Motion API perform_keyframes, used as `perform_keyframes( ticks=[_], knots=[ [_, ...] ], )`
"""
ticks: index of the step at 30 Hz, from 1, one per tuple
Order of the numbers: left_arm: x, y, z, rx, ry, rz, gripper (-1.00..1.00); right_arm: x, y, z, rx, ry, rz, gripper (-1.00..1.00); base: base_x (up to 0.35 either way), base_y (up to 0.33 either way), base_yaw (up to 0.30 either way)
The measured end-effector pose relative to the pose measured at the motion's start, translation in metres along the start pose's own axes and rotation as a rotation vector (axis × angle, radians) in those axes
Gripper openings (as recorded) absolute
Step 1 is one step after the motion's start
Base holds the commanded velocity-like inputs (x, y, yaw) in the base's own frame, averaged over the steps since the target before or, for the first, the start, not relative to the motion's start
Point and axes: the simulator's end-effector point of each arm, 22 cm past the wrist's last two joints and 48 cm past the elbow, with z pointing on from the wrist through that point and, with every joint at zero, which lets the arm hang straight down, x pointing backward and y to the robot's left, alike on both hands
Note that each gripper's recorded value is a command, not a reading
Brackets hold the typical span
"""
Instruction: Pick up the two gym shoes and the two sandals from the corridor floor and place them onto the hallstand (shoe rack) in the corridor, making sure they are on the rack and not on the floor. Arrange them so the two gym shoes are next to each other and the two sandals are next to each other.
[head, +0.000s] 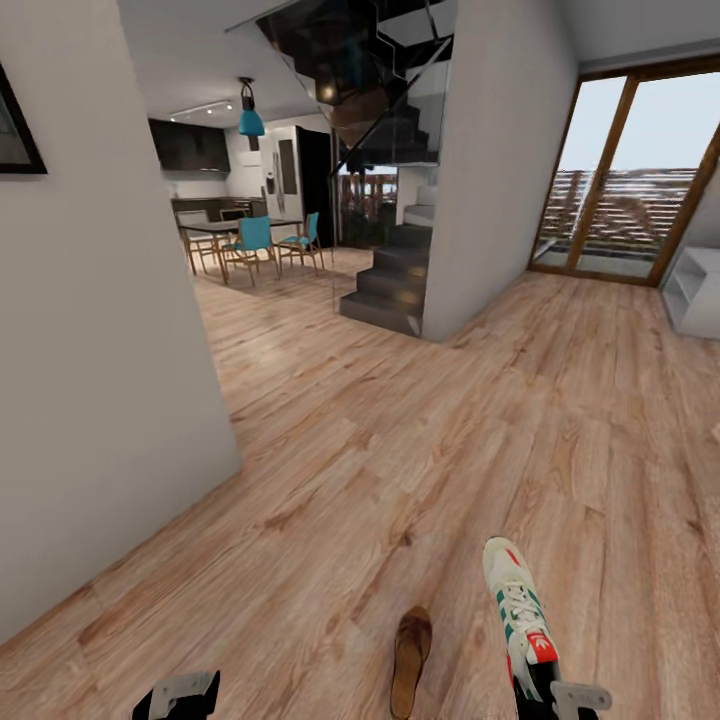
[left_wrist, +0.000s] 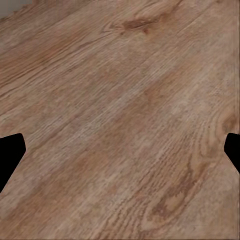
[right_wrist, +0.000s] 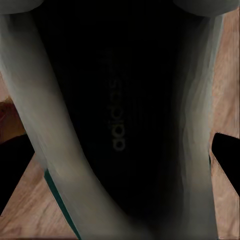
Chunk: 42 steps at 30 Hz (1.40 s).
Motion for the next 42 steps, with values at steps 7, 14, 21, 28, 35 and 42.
perform_keyframes(
  ticks=[7,14,21,28,35,42],
  knots=[
    [0.0000,-0.0001,0.0000,0.000,0.000,0.000,1.00,0.0004,0.0000,-0.0002,0.000,0.001,0.000,-1.00,-0.003,-0.001,-0.300],
    [0.0002,-0.0004,0.0001,0.001,0.001,0.002,1.00,0.0002,-0.0001,0.0001,0.000,0.000,0.000,-1.00,-0.133,-0.089,-0.300],
    [0.0001,-0.0001,0.0000,0.000,0.000,0.001,1.00,-0.0006,-0.0001,0.0002,0.000,-0.001,0.000,-1.00,-0.156,-0.100,-0.300],
    [0.0000,0.0000,0.0000,0.000,0.000,0.000,1.00,-0.0004,0.0000,0.0001,0.000,-0.001,0.000,-1.00,-0.016,-0.007,-0.294],
    [-0.0002,0.0010,0.0000,-0.001,0.000,0.001,1.00,0.0003,-0.0003,-0.0002,0.001,0.001,0.000,-1.00,-0.001,0.000,-0.256],
    [-0.0002,0.0011,0.0000,-0.001,0.000,0.001,1.00,-0.0003,-0.0003,0.0001,0.001,-0.001,0.000,-1.00,0.000,0.000,-0.225]
  ],
)
